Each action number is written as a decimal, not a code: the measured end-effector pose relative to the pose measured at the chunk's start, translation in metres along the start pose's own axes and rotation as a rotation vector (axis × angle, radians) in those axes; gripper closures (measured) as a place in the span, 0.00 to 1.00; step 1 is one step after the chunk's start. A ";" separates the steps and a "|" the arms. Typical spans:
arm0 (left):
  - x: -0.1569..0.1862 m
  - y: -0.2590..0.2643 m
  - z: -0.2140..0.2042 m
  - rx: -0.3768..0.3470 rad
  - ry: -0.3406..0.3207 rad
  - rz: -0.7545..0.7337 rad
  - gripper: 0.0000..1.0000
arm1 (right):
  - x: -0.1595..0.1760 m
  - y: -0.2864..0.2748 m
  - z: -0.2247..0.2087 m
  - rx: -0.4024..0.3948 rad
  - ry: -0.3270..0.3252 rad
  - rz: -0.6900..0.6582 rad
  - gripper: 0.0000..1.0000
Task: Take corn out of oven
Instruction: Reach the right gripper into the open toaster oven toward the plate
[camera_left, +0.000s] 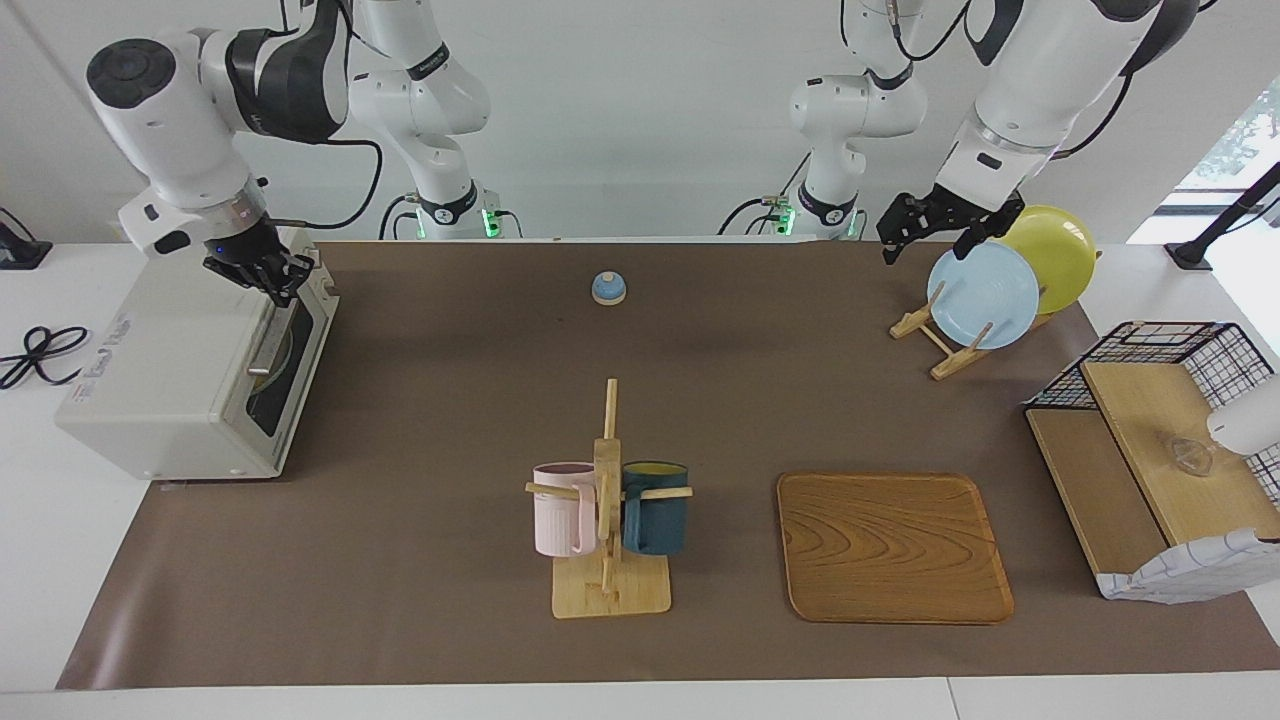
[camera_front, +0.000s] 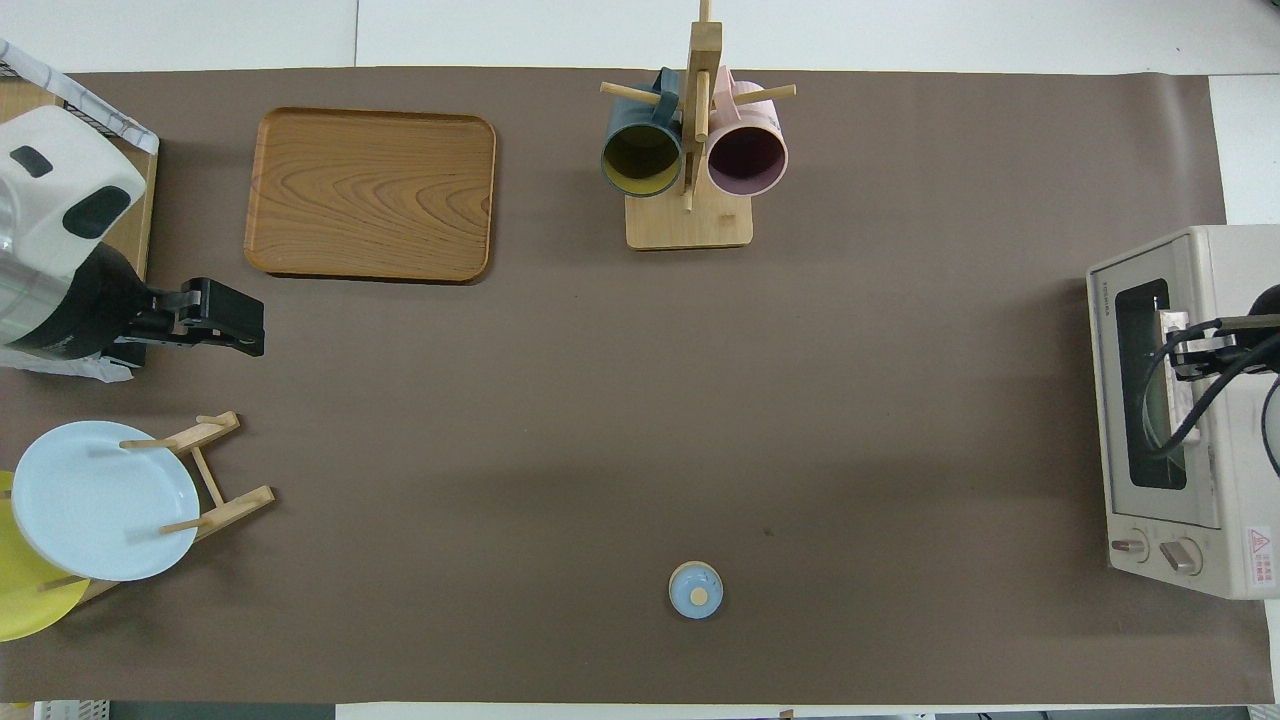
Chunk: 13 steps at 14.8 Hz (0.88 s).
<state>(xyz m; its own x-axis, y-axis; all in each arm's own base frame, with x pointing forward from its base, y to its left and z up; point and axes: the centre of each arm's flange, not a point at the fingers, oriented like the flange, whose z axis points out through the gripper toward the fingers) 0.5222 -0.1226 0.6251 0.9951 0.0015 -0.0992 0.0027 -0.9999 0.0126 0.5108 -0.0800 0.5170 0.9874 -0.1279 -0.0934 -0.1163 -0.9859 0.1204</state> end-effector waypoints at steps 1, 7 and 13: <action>0.000 0.000 0.000 0.000 0.000 0.000 0.00 | 0.000 0.000 0.006 -0.010 -0.002 0.006 0.99; 0.000 0.000 0.000 0.000 0.000 0.000 0.00 | 0.006 0.004 0.033 -0.042 -0.003 0.011 0.99; 0.000 0.000 0.000 0.000 0.000 0.000 0.00 | 0.011 0.007 0.042 -0.119 -0.016 -0.069 0.99</action>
<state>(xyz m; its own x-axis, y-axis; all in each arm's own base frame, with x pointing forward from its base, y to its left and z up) 0.5222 -0.1226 0.6251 0.9951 0.0015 -0.0992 0.0027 -0.9999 0.0126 0.5160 -0.0926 0.4751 0.9906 -0.0630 -0.1215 -0.0337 -0.9727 0.2295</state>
